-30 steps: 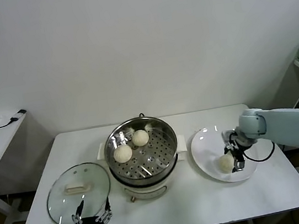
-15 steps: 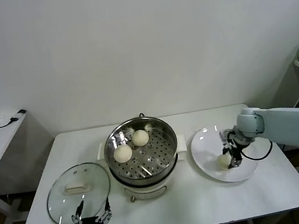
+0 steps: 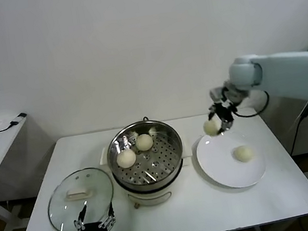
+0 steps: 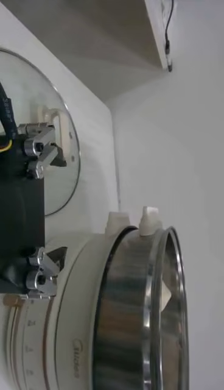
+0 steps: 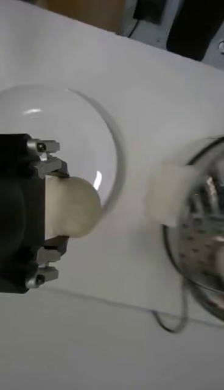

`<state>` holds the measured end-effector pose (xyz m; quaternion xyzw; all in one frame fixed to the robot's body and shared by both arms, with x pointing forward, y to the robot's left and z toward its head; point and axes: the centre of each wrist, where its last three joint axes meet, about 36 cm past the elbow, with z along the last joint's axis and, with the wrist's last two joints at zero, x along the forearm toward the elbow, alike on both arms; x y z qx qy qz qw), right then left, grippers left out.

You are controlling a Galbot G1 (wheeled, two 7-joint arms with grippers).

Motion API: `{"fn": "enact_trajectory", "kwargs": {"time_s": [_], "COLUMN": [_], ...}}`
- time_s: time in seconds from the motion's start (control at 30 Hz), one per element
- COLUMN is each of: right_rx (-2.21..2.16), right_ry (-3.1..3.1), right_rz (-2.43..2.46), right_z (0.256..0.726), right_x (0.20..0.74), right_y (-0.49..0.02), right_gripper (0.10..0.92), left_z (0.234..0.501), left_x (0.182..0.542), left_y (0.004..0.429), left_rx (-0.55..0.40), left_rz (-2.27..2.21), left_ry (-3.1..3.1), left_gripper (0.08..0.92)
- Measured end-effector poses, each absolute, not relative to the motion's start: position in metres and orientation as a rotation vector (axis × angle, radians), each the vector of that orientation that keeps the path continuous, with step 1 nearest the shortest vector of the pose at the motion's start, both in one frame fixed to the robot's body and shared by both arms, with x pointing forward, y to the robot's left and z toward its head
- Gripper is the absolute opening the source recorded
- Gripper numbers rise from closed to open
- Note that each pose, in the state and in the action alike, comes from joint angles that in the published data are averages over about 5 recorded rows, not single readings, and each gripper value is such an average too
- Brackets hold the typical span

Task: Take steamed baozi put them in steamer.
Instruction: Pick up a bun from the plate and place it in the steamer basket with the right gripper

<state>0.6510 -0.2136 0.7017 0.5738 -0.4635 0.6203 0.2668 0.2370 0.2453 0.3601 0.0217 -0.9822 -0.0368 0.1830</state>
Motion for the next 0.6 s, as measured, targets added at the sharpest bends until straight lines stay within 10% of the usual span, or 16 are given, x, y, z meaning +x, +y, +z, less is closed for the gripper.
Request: {"fn": "enact_trajectory", "kwargs": {"time_s": [0.6], "right_rx": [2.179], "right_ry": [-0.508], "right_rz": [2.131], "right_z": [0.668], "right_x": [0.613], "right_y": [-0.021], "right_gripper": [0.642], "left_z": [0.360], "left_x": [0.235], "left_y": [0.249], "left_rx": [0.079], "left_rz": [-0.100], "left_ry": [-2.771], "left_gripper": [0.823]}}
